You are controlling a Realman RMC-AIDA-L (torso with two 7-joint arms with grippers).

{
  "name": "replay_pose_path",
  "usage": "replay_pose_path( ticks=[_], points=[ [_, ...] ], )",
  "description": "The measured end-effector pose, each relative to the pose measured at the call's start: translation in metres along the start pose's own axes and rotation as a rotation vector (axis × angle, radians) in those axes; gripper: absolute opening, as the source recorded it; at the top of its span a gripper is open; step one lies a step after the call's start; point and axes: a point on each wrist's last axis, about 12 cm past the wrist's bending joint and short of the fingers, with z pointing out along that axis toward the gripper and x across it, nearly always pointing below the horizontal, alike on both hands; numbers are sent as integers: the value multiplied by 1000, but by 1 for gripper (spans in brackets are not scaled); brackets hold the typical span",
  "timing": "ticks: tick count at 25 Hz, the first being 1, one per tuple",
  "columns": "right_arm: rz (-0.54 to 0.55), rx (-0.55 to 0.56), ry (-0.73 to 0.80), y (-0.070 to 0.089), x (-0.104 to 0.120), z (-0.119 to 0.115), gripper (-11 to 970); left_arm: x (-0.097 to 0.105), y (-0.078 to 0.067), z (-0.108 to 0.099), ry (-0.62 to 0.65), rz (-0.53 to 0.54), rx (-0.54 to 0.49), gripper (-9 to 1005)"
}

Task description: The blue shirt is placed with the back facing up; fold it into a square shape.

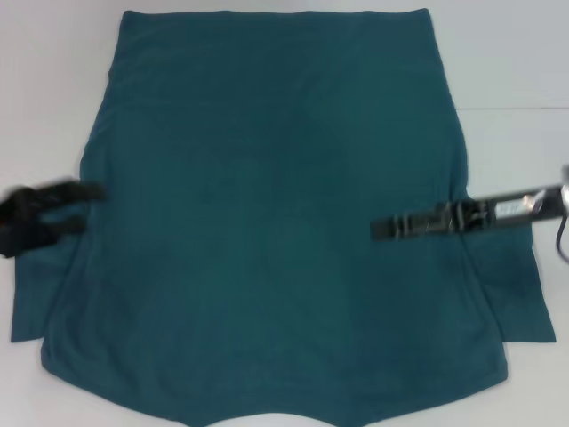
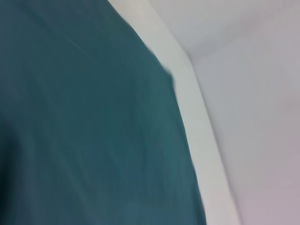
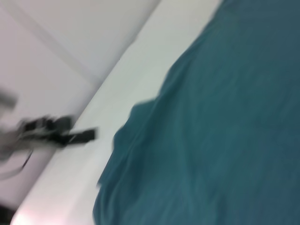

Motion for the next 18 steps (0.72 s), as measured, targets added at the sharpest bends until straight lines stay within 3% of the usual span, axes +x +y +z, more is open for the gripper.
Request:
replay_pose_path(
  ticks=[4, 8, 18],
  points=[
    [98, 37, -77, -9, -23, -17, 841, 0, 19, -22, -136, -99, -34, 815],
    [174, 82, -113, -24, -38, -27, 840, 2, 36, -29, -191, -141, -144, 815],
    [186, 88, -121, -26, -36, -23, 838, 3, 55, -24, -258, -158, -244, 815]
  ],
)
